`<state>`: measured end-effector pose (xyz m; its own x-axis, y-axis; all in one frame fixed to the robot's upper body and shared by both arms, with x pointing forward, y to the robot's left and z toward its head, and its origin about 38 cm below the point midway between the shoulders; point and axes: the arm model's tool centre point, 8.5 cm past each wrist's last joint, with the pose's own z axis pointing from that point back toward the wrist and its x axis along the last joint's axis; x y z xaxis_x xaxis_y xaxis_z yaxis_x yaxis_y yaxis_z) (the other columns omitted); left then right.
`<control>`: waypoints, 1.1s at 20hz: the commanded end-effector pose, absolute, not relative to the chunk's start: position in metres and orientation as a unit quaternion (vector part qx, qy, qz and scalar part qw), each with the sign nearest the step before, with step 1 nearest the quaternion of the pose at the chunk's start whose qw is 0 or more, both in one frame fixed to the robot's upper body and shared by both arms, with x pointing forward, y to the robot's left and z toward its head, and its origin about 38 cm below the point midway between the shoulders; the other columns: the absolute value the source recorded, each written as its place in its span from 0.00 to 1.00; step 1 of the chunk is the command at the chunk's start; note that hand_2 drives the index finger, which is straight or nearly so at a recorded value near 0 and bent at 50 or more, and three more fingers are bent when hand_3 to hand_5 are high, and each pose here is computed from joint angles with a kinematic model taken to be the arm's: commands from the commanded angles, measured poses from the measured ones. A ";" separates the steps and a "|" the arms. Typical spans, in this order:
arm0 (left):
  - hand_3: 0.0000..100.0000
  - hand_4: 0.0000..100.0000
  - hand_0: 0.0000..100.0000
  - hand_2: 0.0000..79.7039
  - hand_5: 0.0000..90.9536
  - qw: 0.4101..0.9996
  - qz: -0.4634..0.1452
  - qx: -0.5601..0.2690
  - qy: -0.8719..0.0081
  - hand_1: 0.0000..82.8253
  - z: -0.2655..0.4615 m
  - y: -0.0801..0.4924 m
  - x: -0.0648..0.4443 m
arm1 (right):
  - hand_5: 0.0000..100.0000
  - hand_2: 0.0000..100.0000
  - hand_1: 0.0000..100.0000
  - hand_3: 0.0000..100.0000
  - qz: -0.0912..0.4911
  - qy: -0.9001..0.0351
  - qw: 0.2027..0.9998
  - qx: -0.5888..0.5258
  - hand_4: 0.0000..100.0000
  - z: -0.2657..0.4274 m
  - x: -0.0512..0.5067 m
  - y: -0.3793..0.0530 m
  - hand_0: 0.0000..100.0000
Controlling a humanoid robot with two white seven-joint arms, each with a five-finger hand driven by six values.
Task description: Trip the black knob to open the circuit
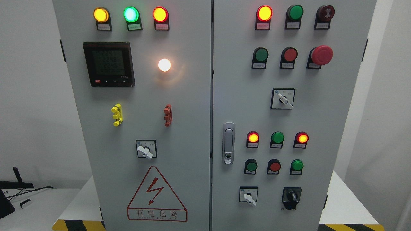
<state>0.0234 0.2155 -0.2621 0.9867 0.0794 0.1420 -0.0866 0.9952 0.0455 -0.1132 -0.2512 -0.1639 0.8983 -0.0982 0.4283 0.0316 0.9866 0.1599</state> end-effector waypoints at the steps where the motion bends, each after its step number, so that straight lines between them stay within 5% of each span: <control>1: 0.00 0.00 0.12 0.00 0.00 0.997 0.026 0.024 -0.070 0.47 -0.262 0.215 0.024 | 0.40 0.17 0.21 0.48 -0.003 -0.494 0.869 0.034 0.46 -0.032 0.006 -0.307 0.07; 12: 0.00 0.00 0.12 0.00 0.00 0.997 0.026 0.024 -0.070 0.47 -0.262 0.215 0.024 | 0.89 0.24 0.32 1.00 -0.010 -0.636 0.770 -0.046 0.92 0.076 0.062 -0.369 0.08; 22: 0.00 0.00 0.12 0.00 0.00 0.997 0.026 0.024 -0.070 0.47 -0.262 0.215 0.024 | 0.95 0.31 0.36 1.00 -0.031 -0.699 0.710 -0.074 1.00 0.123 0.151 -0.417 0.13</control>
<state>0.0234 0.2155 -0.2621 0.9867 0.0794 0.1419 -0.0866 0.9952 0.0455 0.0729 -0.3855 0.0337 0.2704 -0.0596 0.9609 0.2064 0.9785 0.0026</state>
